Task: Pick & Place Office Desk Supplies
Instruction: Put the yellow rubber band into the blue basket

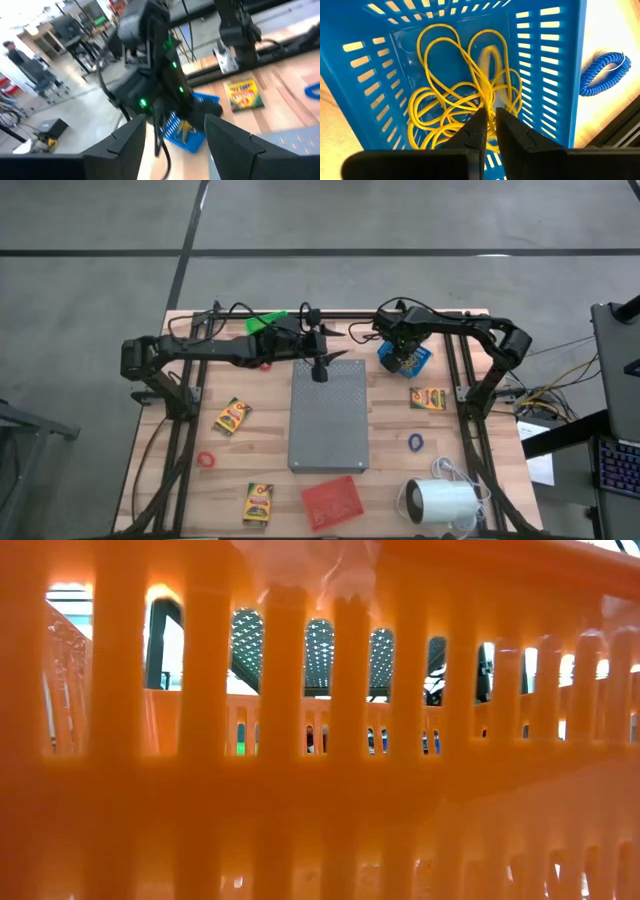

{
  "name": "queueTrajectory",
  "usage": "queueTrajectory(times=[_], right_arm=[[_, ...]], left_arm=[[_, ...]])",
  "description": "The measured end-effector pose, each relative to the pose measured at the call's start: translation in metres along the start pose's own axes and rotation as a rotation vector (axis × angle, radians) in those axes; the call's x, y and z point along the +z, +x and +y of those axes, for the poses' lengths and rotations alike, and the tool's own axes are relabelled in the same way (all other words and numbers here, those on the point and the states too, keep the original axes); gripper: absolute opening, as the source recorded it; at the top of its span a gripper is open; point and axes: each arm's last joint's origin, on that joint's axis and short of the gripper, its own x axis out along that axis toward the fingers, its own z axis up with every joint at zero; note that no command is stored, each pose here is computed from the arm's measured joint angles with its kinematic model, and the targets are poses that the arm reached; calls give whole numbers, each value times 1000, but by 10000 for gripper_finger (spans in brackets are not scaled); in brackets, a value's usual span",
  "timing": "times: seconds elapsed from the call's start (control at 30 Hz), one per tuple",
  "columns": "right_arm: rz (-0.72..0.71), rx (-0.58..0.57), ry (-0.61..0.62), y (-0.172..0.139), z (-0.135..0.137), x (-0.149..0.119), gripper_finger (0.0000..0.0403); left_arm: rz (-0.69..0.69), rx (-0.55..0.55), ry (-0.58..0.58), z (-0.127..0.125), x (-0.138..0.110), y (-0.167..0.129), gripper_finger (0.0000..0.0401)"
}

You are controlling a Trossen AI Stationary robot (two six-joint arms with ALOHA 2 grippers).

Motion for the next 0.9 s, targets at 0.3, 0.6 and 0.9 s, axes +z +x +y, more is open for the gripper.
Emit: queueTrajectory(times=[0.3,0.6,0.9], right_arm=[[-3,0,3,0,0,0,39],[-14,-1,-8,0,0,1,38],[-21,1,-6,0,0,2,38]], left_arm=[[151,-82,2,-8,-15,-1,206],[203,-109,28,-10,-19,-3,206],[203,-109,29,-10,-19,-3,206]])
